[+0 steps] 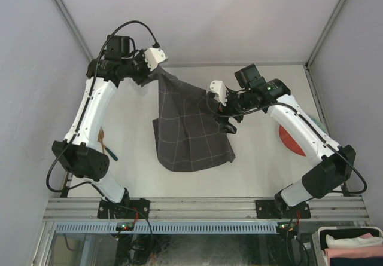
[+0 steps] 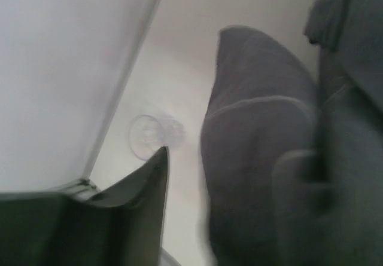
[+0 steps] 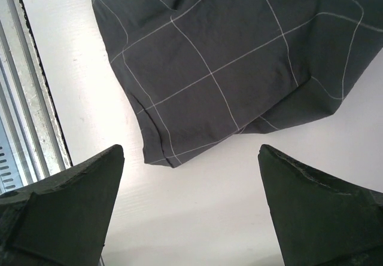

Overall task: Set the dinner table for one person
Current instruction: Flatten out the napkin at the center of the board.

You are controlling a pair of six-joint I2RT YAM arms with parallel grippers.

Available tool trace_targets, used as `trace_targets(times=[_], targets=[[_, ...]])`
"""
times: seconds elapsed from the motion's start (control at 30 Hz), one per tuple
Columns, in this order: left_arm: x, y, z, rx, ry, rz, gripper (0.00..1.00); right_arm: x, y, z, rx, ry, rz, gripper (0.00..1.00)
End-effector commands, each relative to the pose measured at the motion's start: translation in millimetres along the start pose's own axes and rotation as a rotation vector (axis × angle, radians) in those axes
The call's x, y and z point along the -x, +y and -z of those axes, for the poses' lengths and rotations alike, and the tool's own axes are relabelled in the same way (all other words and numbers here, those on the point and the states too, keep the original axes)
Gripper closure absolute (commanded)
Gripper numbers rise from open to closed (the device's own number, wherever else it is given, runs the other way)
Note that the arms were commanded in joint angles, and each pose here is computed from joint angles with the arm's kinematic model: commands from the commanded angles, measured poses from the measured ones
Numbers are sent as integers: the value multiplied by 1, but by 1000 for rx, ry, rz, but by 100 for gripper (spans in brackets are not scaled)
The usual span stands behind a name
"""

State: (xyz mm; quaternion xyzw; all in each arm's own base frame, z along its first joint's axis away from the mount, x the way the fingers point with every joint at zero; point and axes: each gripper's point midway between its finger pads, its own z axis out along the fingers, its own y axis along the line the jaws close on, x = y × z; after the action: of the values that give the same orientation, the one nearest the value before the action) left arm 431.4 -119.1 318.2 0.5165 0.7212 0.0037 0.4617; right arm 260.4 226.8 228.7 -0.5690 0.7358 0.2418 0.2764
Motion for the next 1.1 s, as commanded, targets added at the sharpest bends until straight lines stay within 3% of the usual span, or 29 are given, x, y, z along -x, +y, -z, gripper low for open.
trace_targets(times=[0.0,0.03,0.07,0.1,0.23,0.47,0.5,0.53,0.57,0.6,0.67,0.7,0.77,0.83,1.07], targets=[[-16,-50,-6,-253,43,131,90,13,-3,3,-21,-40,30,6],[-18,-50,-6,-250,52,140,97,13,-4,2,-20,-40,29,6],[-20,-51,-6,-246,57,144,95,15,-4,2,-20,-44,30,6],[-21,-51,-6,-235,58,141,80,16,-5,1,-19,-47,30,6],[-24,-43,-2,-155,53,123,2,22,-13,-6,-17,-60,35,5],[-9,-26,26,-111,65,75,0,27,-25,-16,-8,-63,61,5],[-8,-27,31,-110,64,71,4,27,-26,-18,-8,-63,64,5],[-7,-30,33,-122,62,61,38,28,-28,-19,-7,-66,66,5],[-7,-32,35,-123,55,58,84,29,-30,-22,-7,-69,67,5],[-8,-32,35,-111,52,72,98,30,-33,-23,-9,-73,66,5],[-11,-34,33,-95,49,83,100,34,-35,-25,-4,-81,66,5],[-12,-35,31,-89,50,89,88,36,-36,-26,-3,-87,67,5],[-15,-36,29,-85,59,98,31,38,-37,-28,1,-94,67,5],[-18,-34,27,-80,69,109,2,38,-38,-28,4,-91,70,5],[-16,-37,26,-89,75,122,0,55,-43,-30,51,-154,69,5]])
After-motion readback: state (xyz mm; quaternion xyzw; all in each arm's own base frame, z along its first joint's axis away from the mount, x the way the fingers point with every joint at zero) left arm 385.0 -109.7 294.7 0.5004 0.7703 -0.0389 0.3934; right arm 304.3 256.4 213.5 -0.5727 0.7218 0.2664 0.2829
